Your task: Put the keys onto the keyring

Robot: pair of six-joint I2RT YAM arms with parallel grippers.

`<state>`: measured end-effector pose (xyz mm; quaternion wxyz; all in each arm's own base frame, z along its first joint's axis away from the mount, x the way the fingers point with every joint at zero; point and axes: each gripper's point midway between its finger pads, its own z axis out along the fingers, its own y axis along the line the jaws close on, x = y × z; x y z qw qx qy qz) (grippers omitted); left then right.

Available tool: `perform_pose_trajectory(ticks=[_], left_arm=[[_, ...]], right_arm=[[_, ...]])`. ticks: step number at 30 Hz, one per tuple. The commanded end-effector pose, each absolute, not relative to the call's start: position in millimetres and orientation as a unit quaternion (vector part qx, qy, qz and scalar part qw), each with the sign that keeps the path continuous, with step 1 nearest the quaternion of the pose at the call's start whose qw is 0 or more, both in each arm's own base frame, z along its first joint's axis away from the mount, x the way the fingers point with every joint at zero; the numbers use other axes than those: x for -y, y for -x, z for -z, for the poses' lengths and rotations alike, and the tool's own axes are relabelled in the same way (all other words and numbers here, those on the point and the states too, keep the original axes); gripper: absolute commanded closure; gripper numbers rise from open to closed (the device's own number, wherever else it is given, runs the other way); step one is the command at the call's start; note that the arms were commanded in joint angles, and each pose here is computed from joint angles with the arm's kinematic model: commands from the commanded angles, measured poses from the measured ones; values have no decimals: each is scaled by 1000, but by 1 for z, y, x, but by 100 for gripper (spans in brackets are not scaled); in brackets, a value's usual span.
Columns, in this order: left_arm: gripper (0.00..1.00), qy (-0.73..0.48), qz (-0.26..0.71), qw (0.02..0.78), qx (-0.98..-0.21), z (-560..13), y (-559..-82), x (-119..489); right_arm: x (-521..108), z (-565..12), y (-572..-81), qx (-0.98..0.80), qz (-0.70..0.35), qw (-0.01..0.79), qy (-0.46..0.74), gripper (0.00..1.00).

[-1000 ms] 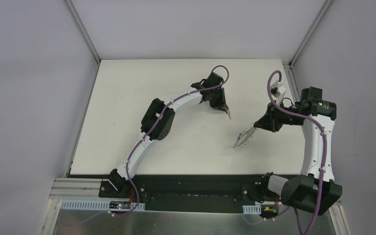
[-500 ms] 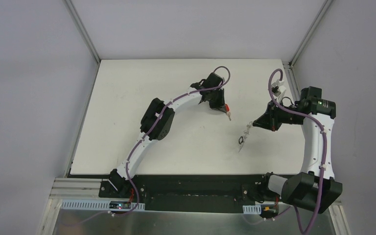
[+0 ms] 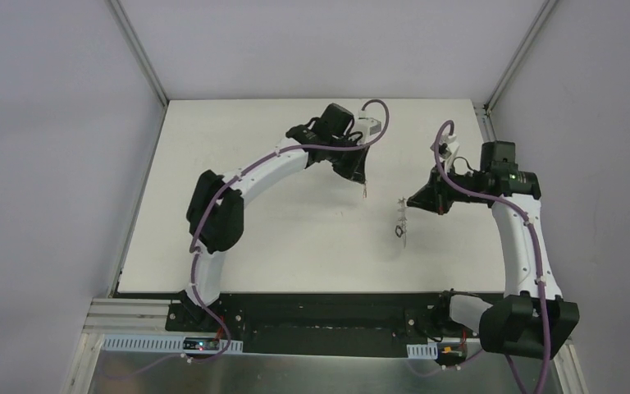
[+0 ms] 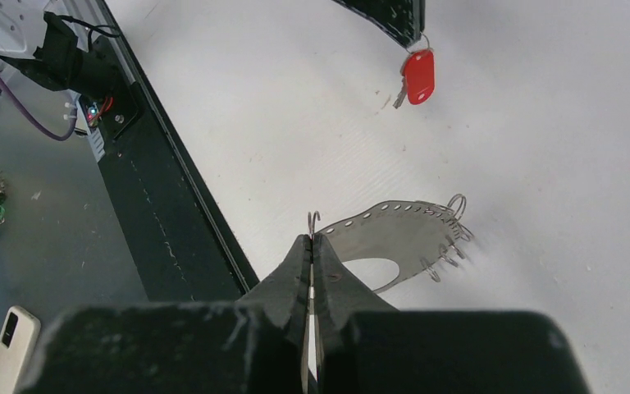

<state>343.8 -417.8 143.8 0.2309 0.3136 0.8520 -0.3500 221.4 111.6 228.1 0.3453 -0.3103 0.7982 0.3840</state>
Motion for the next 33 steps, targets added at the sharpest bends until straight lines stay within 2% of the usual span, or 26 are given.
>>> perform_pose_trajectory(ticks=[1,9,15,22,33], left_arm=[[100,-433,314,298,-790,-199,-326,381],[100,-478,339,336,-737,-261,-286,351],[100,-534,374,332,-681,-288,-247,340],[100,-571,393,330,-641,-303,-219,328],[100,-615,380,334,-604,-298,-211,322]], right_arm=[[-137,-242,-233,-774,-395,366,333,100],[-182,-258,-231,-729,-436,365,381,100],[-211,-269,-227,-691,-480,354,409,100],[-239,-278,-215,-654,-527,326,433,100],[-256,-286,-199,-614,-583,285,449,100]])
